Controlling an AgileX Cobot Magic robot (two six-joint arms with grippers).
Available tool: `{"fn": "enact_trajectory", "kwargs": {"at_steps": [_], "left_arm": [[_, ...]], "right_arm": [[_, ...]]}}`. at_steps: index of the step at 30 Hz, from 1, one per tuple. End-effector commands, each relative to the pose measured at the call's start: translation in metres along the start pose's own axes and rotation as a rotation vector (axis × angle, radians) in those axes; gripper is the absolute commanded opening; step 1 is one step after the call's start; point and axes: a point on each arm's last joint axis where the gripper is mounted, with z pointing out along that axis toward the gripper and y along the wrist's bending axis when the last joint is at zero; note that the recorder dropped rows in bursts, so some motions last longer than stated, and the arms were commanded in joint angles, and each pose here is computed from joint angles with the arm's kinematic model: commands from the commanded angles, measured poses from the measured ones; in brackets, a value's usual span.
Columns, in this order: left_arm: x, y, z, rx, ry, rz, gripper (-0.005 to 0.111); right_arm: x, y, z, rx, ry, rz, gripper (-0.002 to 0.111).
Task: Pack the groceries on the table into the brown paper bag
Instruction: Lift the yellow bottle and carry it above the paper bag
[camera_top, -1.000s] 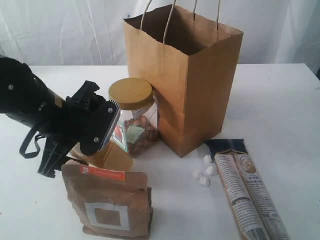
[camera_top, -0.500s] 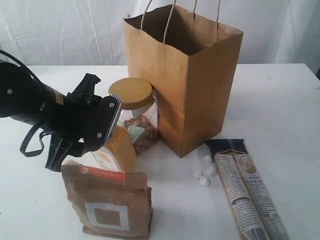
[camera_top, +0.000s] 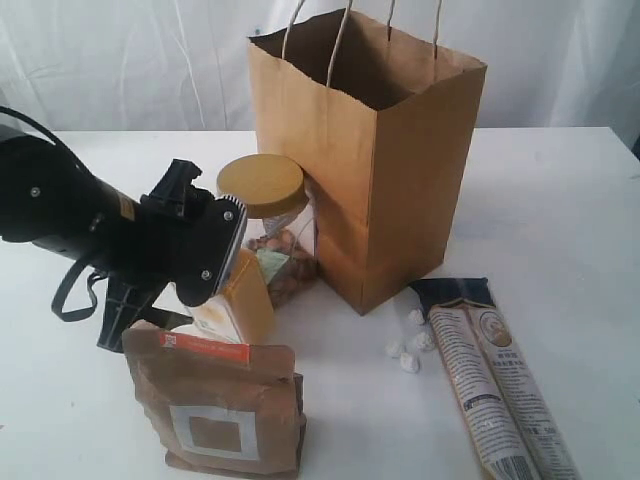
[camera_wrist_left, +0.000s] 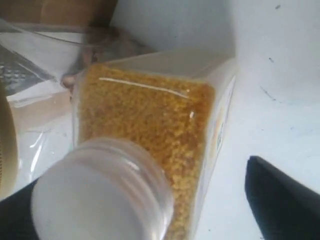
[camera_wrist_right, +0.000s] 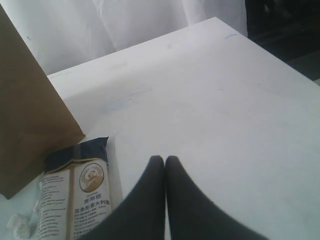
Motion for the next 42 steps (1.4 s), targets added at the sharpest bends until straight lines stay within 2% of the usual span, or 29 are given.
{"fn": "enact_trajectory", "kwargs": {"at_steps": [1,4,6,12,13,14,18,23,28,32,35,40,42], "left_arm": [[0.002,-0.005,0.011,0.042,0.006,-0.039,0.089],[0.001,-0.003,0.015,0.010,0.001,-0.039,0.087],[0.001,-0.002,0.015,0.004,0.001,-0.039,0.077],[0.001,-0.002,0.015,0.004,0.001,-0.039,0.021],[0.001,-0.002,0.015,0.004,0.001,-0.039,0.005],[0.001,-0.002,0.015,0.004,0.001,-0.039,0.000],[0.000,0.003,-0.002,-0.043,-0.009,-0.036,0.000],[-0.002,0.008,-0.059,-0.151,-0.040,-0.109,0.000],[-0.004,0.010,-0.113,-0.319,-0.091,-0.156,0.000],[-0.004,0.008,-0.139,-0.402,-0.125,-0.207,0.000],[-0.004,0.009,-0.160,-0.500,-0.186,-0.314,0.000],[-0.009,0.015,-0.189,-0.644,-0.427,-0.669,0.000],[-0.015,0.018,-0.197,-0.659,-0.522,-0.760,0.000]], "right_arm": [[0.000,0.000,0.000,0.005,-0.006,0.001,0.000],[0.000,0.000,0.000,0.005,-0.006,0.001,0.000],[0.000,0.000,0.000,0.005,-0.006,0.001,0.000],[0.000,0.000,0.000,0.005,-0.006,0.001,0.000],[0.000,0.000,0.000,0.005,-0.006,0.001,0.000],[0.000,0.000,0.000,0.005,-0.006,0.001,0.000],[0.000,0.000,0.000,0.005,-0.006,0.001,0.000],[0.000,0.000,0.000,0.005,-0.006,0.001,0.000],[0.000,0.000,0.000,0.005,-0.006,0.001,0.000],[0.000,0.000,0.000,0.005,-0.006,0.001,0.000],[0.000,0.000,0.000,0.005,-0.006,0.001,0.000],[0.000,0.000,0.000,0.005,-0.006,0.001,0.000],[0.000,0.000,0.000,0.005,-0.006,0.001,0.000]]}}
